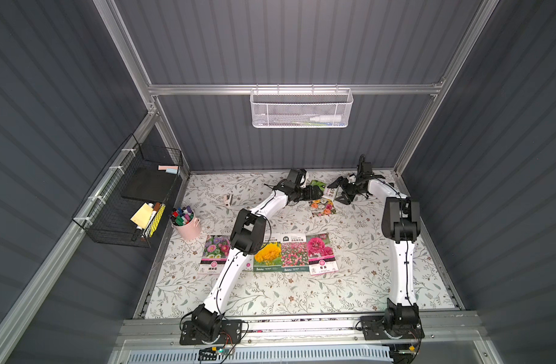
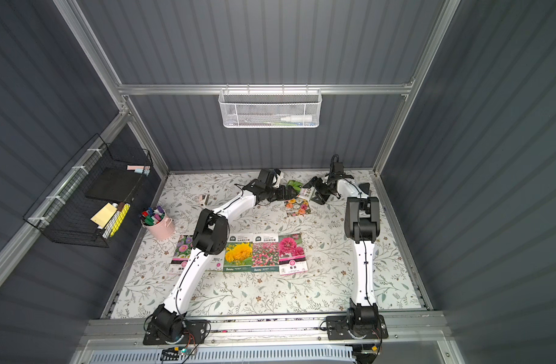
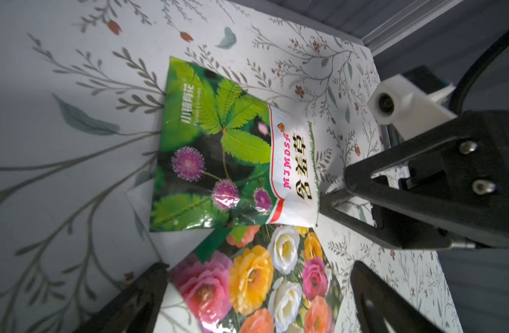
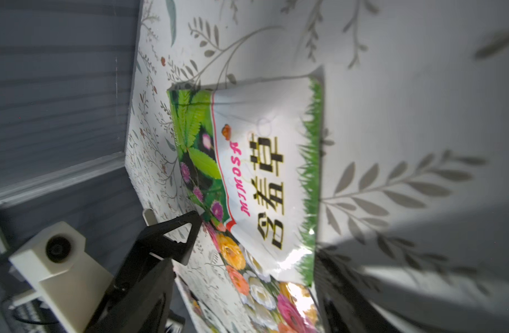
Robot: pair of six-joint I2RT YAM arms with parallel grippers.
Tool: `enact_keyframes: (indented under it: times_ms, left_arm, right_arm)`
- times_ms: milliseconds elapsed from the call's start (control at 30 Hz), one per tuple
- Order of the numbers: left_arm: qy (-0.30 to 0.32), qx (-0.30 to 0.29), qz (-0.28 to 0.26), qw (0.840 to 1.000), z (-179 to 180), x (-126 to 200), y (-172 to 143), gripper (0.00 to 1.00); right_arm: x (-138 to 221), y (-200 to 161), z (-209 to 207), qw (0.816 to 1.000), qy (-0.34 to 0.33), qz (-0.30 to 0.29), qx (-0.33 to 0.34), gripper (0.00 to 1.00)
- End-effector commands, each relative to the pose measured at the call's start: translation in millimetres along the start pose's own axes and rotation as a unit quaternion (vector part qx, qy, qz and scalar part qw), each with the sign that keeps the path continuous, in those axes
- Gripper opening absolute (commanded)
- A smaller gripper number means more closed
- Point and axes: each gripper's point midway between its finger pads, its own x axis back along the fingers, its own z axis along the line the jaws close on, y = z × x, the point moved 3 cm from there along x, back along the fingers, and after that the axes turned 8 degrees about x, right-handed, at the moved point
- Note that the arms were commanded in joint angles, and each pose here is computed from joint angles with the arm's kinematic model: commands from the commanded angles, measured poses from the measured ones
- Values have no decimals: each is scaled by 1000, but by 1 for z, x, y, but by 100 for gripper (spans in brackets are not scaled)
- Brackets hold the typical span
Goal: Arrange the seed packets in a row
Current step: Pick up the seed packet from the center of the board.
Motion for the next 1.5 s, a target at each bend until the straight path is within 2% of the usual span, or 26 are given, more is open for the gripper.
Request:
enact_keyframes:
  times_ms: [0,67,100,233,333,467,500,600,733,800,833,867,1100,1267,1467]
  left_arm:
    - [82,126,51,987,83,-20,-48,100]
    - [78,149,63,984,82,-18,-55,100]
    - [75,160,67,982,81,-17,-57,99]
    - [54,215,72,972,77,-20,-61,99]
    - [41,242,75,966,72,-23,-65,97]
    - [31,252,91,963,61,-24,-72,81]
    - [29,254,94,962,59,-24,-73,77]
    - [19,268,100,958,55,-22,-74,57]
    - [10,272,107,956,50,-19,-75,26]
    - [9,274,107,956,48,-17,-75,14]
    - [5,275,105,956,46,-16,-73,5]
    - [3,278,104,955,45,-16,-72,0]
    - [-26,283,84,955,27,-3,-56,0]
    - [-52,298,68,951,15,13,-39,0]
    - [-122,325,72,935,-11,35,-20,0]
  right_arm:
    - [-10,-17,-8,998,2,52,-35,61]
    - [-10,-20,-10,997,2,59,-39,46]
    - [-9,-22,-9,997,1,62,-39,41]
    - [-12,-32,-10,996,-1,75,-41,31]
    - [-16,-41,-9,996,-6,85,-37,19]
    - [-24,-54,-6,994,-12,99,-34,4]
    - [-26,-57,-6,994,-13,104,-33,4]
    - [-29,-67,-7,993,-18,112,-30,0]
    - [-28,-76,-11,992,-22,118,-32,0]
    - [-29,-80,-13,992,-24,121,-34,0]
    - [-29,-83,-14,991,-25,123,-36,0]
    - [-29,-85,-13,991,-24,124,-35,0]
    - [-24,-92,-8,991,-19,127,-24,0]
    - [-3,-93,9,994,-11,106,0,3]
    - [47,-93,23,999,5,47,26,44]
